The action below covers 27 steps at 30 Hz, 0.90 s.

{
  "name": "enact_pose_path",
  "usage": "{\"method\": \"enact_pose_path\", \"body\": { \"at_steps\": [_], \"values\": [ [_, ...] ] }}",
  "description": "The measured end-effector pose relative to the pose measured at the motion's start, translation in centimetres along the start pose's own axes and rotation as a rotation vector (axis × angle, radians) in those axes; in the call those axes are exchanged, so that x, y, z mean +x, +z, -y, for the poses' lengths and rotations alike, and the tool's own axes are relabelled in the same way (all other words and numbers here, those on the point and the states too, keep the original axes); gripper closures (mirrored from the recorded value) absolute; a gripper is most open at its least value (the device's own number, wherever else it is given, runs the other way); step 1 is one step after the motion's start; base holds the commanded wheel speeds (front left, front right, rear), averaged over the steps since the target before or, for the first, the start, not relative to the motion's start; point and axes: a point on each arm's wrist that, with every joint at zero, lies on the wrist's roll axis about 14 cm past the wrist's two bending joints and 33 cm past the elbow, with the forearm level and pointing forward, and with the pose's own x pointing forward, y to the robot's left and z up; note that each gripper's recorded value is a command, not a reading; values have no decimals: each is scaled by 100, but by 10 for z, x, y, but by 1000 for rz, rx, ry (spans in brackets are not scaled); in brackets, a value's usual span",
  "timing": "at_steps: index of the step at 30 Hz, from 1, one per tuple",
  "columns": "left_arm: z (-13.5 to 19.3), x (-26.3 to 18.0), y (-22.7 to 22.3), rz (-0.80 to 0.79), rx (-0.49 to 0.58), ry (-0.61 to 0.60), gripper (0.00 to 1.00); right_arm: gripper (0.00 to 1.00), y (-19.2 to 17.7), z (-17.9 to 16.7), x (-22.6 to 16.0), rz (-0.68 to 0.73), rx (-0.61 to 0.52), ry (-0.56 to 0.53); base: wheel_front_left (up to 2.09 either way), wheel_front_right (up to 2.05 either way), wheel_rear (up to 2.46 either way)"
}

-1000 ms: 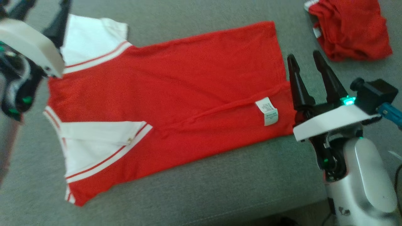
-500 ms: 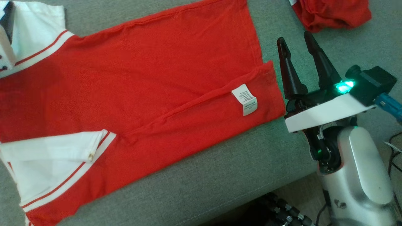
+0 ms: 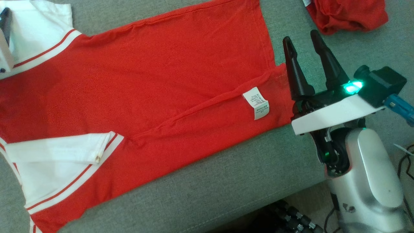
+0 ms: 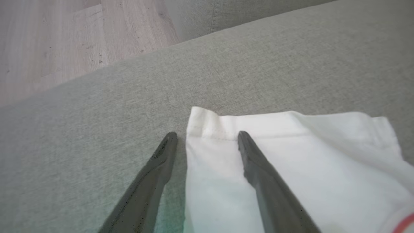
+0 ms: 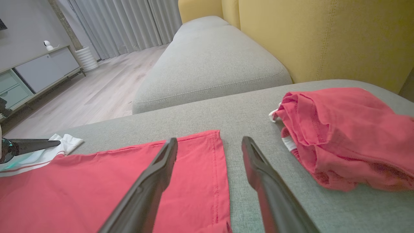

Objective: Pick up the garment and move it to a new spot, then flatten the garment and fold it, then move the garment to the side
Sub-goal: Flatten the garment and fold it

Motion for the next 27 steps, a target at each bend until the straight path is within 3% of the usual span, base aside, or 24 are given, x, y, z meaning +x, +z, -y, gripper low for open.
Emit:
{"method": "enact_pose_path", "body": {
  "at_steps": [1, 2, 4, 9, 15, 27],
  "values": [
    [1, 0, 0, -3, -1, -7, 16, 0, 1, -1, 1, 4, -1, 3, 0, 0, 0],
    [4, 0, 0, -4, 0, -18, 55, 0, 3, -1, 2, 7, -2, 5, 0, 0, 0],
    [10, -1, 0, -1, 15, -38, 100, 0, 3, -2, 3, 7, -3, 7, 0, 0, 0],
    [15, -3, 4, 34, 32, -46, 100, 0, -4, -2, 4, -21, -1, 8, 0, 0, 0],
    [19, -22, 30, 182, 24, -45, 100, 0, 5, 1, 18, -46, -64, 4, 0, 0, 0],
    [28, -90, 60, 423, 18, -83, 100, 0, -2, -8, 73, -281, -224, 21, 0, 0, 0]
  ]
}}
